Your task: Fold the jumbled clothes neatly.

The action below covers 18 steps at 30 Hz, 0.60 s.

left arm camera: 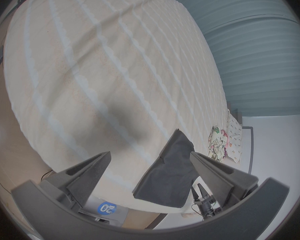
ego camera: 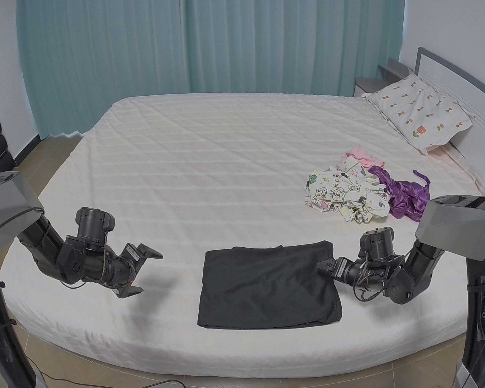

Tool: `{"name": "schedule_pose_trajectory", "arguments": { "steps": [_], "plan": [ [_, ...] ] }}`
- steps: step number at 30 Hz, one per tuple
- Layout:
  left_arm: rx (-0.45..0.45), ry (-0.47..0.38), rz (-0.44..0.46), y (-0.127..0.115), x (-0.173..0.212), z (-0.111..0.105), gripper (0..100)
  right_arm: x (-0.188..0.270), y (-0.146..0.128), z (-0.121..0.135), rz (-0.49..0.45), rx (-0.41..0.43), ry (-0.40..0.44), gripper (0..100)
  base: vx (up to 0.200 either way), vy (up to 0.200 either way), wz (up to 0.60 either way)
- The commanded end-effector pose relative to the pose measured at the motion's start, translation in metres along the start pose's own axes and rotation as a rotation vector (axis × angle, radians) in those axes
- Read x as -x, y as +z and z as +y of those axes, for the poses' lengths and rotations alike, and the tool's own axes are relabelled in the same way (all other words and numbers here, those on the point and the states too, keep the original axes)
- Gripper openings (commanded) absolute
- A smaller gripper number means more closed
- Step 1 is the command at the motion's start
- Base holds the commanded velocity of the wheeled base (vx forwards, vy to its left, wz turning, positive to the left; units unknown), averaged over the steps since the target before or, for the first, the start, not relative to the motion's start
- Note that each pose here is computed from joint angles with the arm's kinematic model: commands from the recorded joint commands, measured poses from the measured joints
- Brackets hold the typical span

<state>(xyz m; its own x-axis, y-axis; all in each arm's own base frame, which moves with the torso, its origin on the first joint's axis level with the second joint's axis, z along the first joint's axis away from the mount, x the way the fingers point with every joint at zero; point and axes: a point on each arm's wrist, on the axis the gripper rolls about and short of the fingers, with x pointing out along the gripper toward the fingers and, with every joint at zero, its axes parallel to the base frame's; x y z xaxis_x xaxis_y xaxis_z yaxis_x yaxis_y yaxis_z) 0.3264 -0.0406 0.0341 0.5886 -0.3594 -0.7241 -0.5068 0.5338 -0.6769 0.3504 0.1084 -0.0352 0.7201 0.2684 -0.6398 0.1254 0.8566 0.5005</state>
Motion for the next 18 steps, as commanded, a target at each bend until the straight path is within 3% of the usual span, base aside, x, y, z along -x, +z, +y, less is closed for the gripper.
{"name": "schedule_pose_trajectory", "arguments": {
  "steps": [1, 4, 9, 14, 18],
  "plan": [
    [-0.022, 0.024, -0.023, -0.006, -0.004, -0.002, 100, 0.016, -0.012, -0.004, 0.022, 0.06, 0.049, 100, 0.0, 0.0, 0.0],
    [-0.109, 0.036, -0.052, -0.025, -0.008, -0.014, 100, 0.016, -0.016, -0.003, 0.041, 0.077, 0.057, 100, 0.0, 0.0, 0.0],
    [-0.222, 0.03, -0.022, -0.067, -0.025, -0.023, 100, 0.013, -0.027, -0.004, 0.078, 0.129, 0.055, 100, 0.0, 0.0, 0.0],
    [-0.331, 0.03, -0.016, -0.087, -0.044, -0.024, 100, 0.012, -0.039, -0.003, 0.115, 0.144, 0.056, 100, 0.0, 0.0, 0.0],
    [-0.471, 0.097, -0.039, -0.095, -0.065, -0.015, 100, 0.01, -0.042, -0.004, 0.117, 0.156, 0.06, 100, 0.0, 0.0, 0.0]
  ]
}}
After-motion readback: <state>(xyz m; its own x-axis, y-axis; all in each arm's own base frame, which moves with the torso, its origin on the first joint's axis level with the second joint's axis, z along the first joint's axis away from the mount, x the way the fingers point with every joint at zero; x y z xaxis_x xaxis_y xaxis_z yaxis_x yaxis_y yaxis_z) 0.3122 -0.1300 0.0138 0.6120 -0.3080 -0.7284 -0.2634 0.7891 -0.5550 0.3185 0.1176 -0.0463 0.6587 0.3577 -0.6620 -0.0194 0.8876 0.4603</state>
